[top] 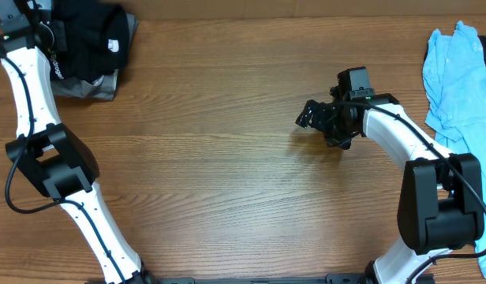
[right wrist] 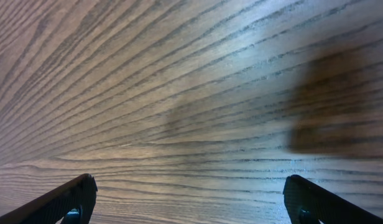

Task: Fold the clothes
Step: 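Lower the black bundle onto the grey stack and open the left gripper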

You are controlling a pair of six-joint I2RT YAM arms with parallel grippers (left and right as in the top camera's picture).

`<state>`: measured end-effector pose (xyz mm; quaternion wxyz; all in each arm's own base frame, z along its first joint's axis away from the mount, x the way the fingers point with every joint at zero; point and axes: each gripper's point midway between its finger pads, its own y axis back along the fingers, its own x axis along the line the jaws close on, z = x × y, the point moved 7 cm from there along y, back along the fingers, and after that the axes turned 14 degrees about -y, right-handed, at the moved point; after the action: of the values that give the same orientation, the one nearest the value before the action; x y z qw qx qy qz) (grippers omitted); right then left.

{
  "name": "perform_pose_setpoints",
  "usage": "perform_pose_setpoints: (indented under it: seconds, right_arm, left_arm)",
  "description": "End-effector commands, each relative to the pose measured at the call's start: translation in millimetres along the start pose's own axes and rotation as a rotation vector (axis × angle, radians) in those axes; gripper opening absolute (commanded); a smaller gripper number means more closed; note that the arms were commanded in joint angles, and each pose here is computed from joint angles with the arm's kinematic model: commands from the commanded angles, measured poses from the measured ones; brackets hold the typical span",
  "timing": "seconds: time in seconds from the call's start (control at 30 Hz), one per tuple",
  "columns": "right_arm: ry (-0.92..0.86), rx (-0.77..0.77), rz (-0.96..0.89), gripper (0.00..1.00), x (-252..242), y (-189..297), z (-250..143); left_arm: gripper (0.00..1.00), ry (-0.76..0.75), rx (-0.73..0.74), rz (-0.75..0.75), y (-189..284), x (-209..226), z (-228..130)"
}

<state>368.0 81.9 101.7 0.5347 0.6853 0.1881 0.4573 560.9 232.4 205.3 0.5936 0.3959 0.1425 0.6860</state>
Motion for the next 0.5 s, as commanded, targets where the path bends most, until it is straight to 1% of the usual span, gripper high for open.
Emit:
perform_pose_setpoints:
  seconds: [0.0,0.07,0.2,0.23,0.27,0.3,0.33,0.37,0.4,0.43,0.47]
  right_arm:
    - [-0.011,0.007,-0.011,1.0,-3,-3,-1]
    - [-0.011,0.007,-0.012,1.0,-4,-3,-1]
    - [-0.01,0.005,-0.01,1.0,-3,-3,0]
    - [-0.01,0.005,-0.01,1.0,-3,-3,0]
    - [-0.01,0.006,-0.01,1.0,-3,-3,0]
    - [-0.01,0.006,-0.01,1.0,-3,-3,0]
    - [-0.01,0.006,-0.01,1.0,-3,-3,-1]
    - [-0.011,0.006,-0.01,1.0,-3,-3,-1]
    - [-0.011,0.008,-0.013,1.0,-4,-3,-1]
    - [-0.012,0.01,-0.014,1.0,-4,-2,-1]
    - [-0.013,0.012,-0.016,1.0,-4,-2,-2]
  left_arm:
    - [0.11,0.018,0.024,0.111,-1,24,-6]
    - [0.12,0.037,0.042,0.15,0,31,-9]
    - [0.16,0.055,0.067,0.192,1,42,-17]
    - [0.2,0.064,0.074,0.192,2,44,-19]
    - [0.2,0.074,0.075,0.193,2,44,-20]
    - [0.24,0.088,0.077,0.198,2,45,-20]
    - [0.33,0.101,0.079,0.205,2,46,-21]
    - [0.49,0.115,0.082,0.214,2,46,-21]
    - [0.54,0.142,0.082,0.219,2,47,-22]
    - [0.61,0.151,0.079,0.22,3,47,-21]
    - [0.73,0.158,0.076,0.22,3,46,-20]
